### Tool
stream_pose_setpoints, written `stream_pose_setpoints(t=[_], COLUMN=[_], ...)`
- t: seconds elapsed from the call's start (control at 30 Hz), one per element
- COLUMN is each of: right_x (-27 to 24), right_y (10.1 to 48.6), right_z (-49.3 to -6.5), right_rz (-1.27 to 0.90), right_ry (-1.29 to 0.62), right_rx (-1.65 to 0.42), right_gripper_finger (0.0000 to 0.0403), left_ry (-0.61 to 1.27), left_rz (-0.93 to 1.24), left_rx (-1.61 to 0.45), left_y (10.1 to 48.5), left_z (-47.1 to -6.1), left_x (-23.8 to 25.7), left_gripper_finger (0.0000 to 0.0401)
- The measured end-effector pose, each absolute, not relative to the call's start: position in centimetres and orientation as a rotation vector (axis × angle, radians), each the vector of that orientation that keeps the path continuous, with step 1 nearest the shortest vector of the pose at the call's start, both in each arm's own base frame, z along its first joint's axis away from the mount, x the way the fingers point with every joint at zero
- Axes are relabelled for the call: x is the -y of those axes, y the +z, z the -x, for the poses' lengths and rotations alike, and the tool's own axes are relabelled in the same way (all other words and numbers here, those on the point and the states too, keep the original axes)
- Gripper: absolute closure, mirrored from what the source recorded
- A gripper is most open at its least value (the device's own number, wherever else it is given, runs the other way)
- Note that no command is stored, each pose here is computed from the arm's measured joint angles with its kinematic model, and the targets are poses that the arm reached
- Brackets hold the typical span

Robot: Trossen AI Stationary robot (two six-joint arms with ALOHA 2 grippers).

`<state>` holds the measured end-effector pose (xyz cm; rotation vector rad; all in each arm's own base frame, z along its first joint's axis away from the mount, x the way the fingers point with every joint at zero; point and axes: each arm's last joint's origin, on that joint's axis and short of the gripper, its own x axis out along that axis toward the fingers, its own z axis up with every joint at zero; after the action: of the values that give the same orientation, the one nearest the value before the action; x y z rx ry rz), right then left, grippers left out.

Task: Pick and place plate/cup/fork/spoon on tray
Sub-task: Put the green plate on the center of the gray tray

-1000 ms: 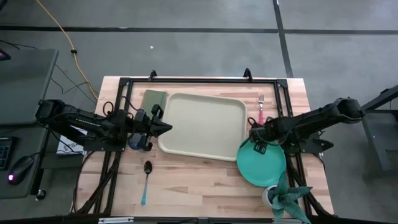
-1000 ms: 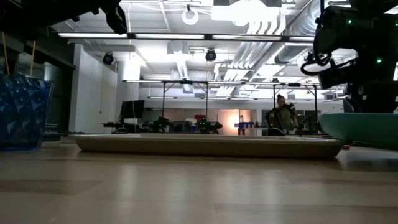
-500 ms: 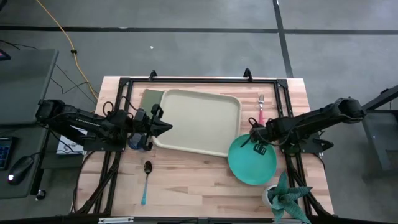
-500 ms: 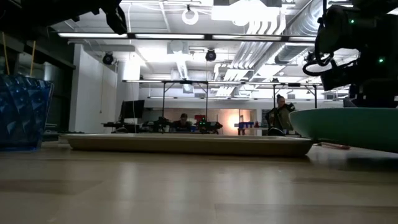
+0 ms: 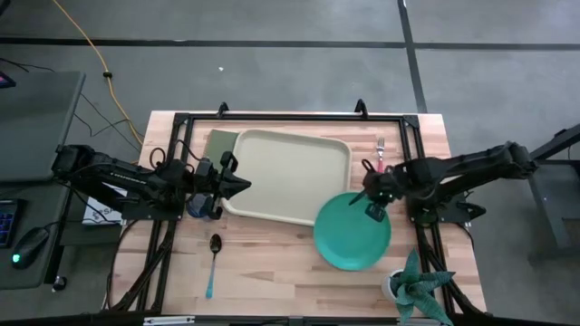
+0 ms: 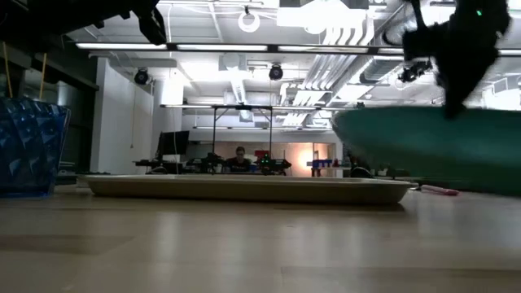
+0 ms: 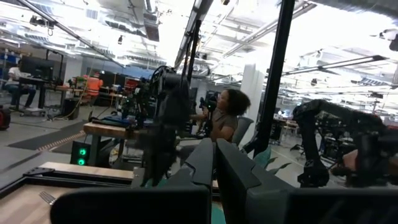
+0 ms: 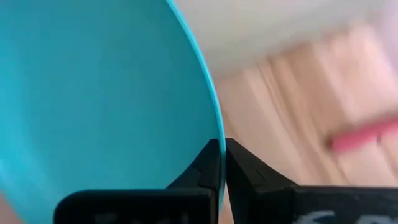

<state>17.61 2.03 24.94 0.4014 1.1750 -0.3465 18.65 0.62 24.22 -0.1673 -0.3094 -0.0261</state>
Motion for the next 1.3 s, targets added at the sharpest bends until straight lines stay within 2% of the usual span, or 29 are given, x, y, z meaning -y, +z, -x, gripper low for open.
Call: stream_pose_setpoints(t=[0.23,0.43,0.57,0.7,0.8,1.0,1.3], right_x=[-1.2,2.4,6.5,11.1,13.4,14.8,14.5], right_y=[29.4,28.0,26.1,23.9,22.1,19.2,18.3], right_z=[-21.6,-26.9,-29.8,-31.4,-32.5,-33.6,-33.0], right_rz=[-0.284,-0.273,-0.397,-0.574,-0.632,-0.711,-0.763], right_ry=[-0.305,-0.445,-0.507,-0.546,-0.577,-0.559,-0.603], right_rx=[-0.752,-0.65,-0.711,-0.803,-0.842,-0.921,-0.999], right_gripper_finger=[0.0403,0.0403,0.0403,0.0403,0.0403,0.0403,0.0403], left_ry=[-0.028,-0.029,-0.029,-0.03,-0.03,-0.03,-0.033], left_rz=[0.169,0.169,0.17,0.175,0.175,0.177,0.193], left_rx=[0.325,0.327,0.327,0.326,0.326,0.325,0.324], left_y=[24.4,24.4,24.4,24.4,24.4,24.4,24.4], left_z=[-18.6,-18.6,-18.6,-18.6,-18.6,-18.6,-18.6], left_x=[-0.6,-0.6,-0.6,-0.6,-0.6,-0.6,-0.6], left_gripper_finger=[0.0401,0.0401,0.0401,0.0401,0.0401,0.0401,0.0401])
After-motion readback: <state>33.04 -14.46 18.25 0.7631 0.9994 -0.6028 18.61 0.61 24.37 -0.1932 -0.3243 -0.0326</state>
